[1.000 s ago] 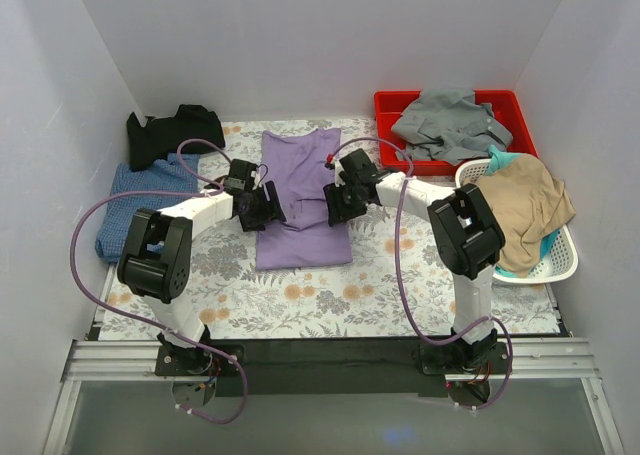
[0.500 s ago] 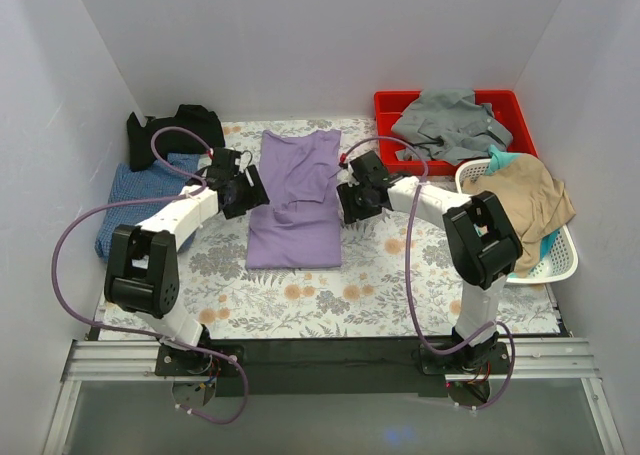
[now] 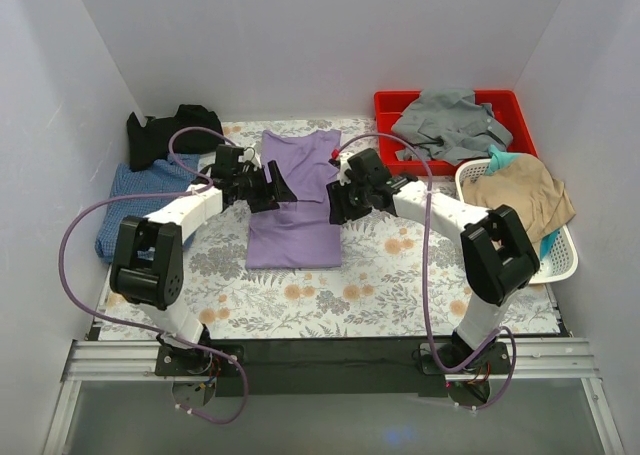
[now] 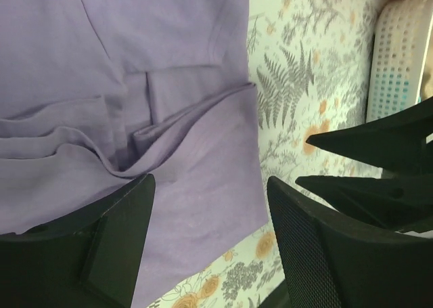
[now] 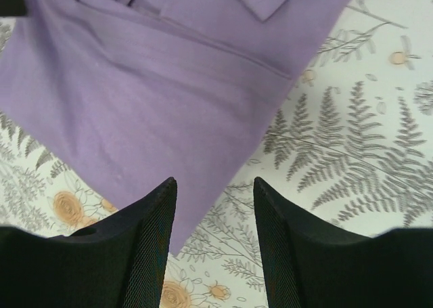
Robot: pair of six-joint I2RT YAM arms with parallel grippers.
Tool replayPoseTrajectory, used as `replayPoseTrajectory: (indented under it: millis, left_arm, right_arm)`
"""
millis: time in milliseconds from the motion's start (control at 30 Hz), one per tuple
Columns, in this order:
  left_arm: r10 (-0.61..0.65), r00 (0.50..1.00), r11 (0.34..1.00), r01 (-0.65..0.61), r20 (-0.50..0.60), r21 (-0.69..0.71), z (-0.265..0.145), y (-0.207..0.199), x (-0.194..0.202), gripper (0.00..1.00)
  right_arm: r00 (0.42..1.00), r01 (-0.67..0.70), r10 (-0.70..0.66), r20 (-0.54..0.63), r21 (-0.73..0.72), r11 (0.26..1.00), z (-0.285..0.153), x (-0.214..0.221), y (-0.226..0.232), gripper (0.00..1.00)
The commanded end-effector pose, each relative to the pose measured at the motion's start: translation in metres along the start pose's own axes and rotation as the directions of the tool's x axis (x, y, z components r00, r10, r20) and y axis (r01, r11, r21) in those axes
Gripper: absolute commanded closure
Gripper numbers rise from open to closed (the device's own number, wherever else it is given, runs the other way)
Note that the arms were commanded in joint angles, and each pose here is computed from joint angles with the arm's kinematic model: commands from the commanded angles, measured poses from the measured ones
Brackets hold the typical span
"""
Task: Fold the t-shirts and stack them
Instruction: Fold the tshirt
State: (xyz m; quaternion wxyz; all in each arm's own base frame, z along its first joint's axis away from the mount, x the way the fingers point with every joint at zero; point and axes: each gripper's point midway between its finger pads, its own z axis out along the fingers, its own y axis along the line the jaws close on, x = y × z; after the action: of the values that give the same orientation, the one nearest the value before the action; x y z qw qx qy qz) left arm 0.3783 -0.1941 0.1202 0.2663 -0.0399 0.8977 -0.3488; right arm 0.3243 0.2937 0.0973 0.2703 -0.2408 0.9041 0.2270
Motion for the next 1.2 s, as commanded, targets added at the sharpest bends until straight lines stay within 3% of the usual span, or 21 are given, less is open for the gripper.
replayPoseTrajectory:
  millis: [0, 367, 667, 833, 1033, 1167]
  left_arm:
    - [0.021, 0.998, 0.992, -0.013, -0.061, 0.125, 0.008, -0.012, 0.014, 0.35]
    - [0.027, 0.999, 0.994, -0.023, -0.037, 0.103, 0.026, -0.004, 0.0, 0.35]
    - [0.05, 0.999, 0.995, -0.052, 0.018, 0.084, 0.048, 0.001, -0.027, 0.35]
    - [0.098, 0.993, 0.989, -0.104, 0.068, 0.101, 0.023, -0.02, -0.041, 0.35]
    - [0.161, 0.983, 0.969, -0.174, 0.084, 0.173, -0.024, -0.051, -0.027, 0.35]
    - [0.19, 0.981, 0.943, -0.173, -0.031, 0.284, -0.035, -0.061, 0.008, 0.34]
  right_arm:
    - [1.0, 0.002, 0.0, 0.016, -0.114, 0.993, 0.007, -0.003, 0.024, 0.44]
    - [1.0, 0.0, -0.001, -0.004, -0.204, 0.979, 0.068, -0.018, 0.031, 0.44]
    - [1.0, 0.004, -0.003, 0.014, -0.083, 0.997, 0.089, -0.028, 0.007, 0.44]
    - [1.0, -0.011, 0.012, -0.014, 0.073, 0.997, 0.089, -0.018, -0.021, 0.44]
    - [0.998, -0.034, 0.043, -0.036, 0.214, 0.976, 0.094, -0.004, -0.05, 0.44]
    - [0.998, -0.047, 0.053, -0.028, 0.195, 0.98, 0.094, -0.007, -0.047, 0.44]
